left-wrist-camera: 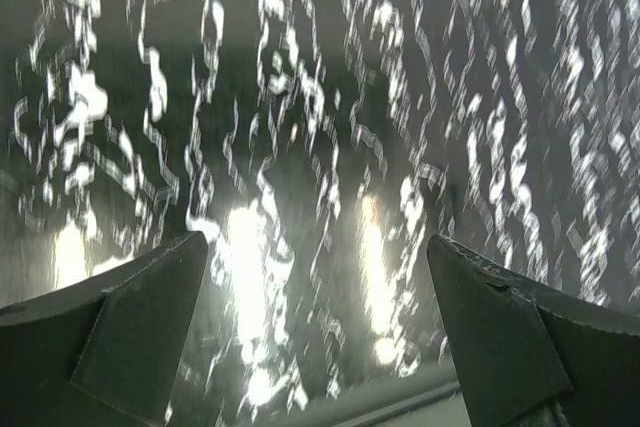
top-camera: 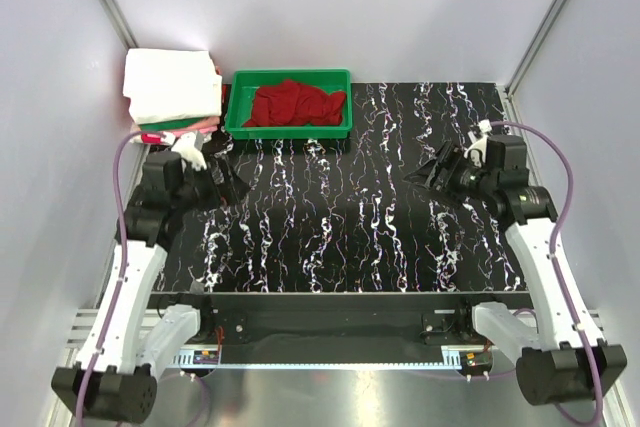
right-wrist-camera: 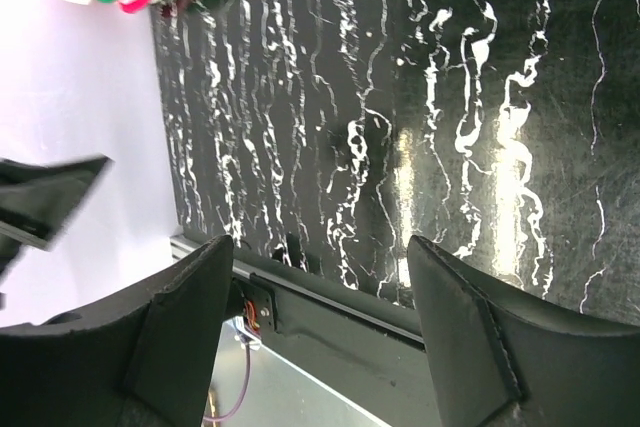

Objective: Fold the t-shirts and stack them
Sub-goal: Reset both grippers

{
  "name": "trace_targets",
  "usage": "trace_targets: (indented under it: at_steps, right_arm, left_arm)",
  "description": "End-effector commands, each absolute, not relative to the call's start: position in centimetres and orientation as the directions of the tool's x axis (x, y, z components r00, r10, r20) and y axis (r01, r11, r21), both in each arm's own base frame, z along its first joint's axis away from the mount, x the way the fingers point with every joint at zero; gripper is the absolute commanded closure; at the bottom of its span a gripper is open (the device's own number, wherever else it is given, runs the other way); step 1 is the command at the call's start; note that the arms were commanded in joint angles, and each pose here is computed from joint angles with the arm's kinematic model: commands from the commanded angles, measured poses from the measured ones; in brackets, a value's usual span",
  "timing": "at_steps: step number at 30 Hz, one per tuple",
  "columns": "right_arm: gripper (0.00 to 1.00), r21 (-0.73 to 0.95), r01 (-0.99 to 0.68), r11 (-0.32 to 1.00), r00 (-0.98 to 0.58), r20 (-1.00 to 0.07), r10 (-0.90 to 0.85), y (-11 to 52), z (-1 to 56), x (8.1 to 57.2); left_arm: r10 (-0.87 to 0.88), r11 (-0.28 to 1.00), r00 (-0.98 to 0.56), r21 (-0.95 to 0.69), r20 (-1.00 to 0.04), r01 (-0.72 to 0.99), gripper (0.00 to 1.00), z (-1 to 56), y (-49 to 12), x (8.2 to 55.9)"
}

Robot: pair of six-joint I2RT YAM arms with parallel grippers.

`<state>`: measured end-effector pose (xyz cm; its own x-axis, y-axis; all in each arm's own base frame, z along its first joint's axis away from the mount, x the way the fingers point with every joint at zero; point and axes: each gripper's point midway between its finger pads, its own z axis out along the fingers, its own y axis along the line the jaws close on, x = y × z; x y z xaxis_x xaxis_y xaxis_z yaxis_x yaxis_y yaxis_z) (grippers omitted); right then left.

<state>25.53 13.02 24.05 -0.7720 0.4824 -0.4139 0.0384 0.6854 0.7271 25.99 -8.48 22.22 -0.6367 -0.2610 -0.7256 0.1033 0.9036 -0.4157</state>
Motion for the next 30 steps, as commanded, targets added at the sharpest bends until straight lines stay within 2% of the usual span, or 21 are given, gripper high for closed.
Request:
trace_targets:
  at_steps: [1, 4, 7, 13, 21, 30]
  right_arm:
    - [0.22, 0.718, 0.061, 0.693, -0.755, -0.421, 0.503, 12.6, 24.2, 24.3]
    - [0.21, 0.705, 0.071, 0.705, -0.738, -0.439, 0.513, 12.0, 24.1, 23.4]
    - [0.21, 0.7, 0.075, 0.711, -0.729, -0.448, 0.518, 11.7, 24.4, 22.7]
    - [0.2, 0.665, 0.05, 0.746, -0.693, -0.515, 0.505, 10.7, 26.3, 21.3]
    - [0.19, 0.645, 0.07, 0.761, -0.671, -0.534, 0.515, 10.1, 26.3, 21.7]
    - [0.17, 0.642, 0.039, 0.766, -0.684, -0.542, 0.489, 10.5, 26.2, 22.2]
  left_arm:
    - [-0.243, 0.914, -0.666, -0.397, -0.705, 0.086, 0.01, 20.6, -8.0, 23.2]
    - [-0.231, 0.874, -0.649, -0.448, -0.725, 0.189, 0.01, 21.5, -9.6, 22.1]
    - [-0.275, 0.862, -0.622, -0.474, -0.733, 0.178, 0.01, 20.3, -9.7, 22.2]
    - [-0.267, 0.866, -0.558, -0.45, -0.785, 0.219, 0.01, 21.6, -9.6, 22.4]
    - [-0.265, 0.864, -0.609, -0.465, -0.748, 0.195, 0.01, 20.7, -9.8, 22.6]
    - [-0.262, 0.859, -0.601, -0.466, -0.756, 0.211, 0.01, 20.9, -9.9, 22.5]
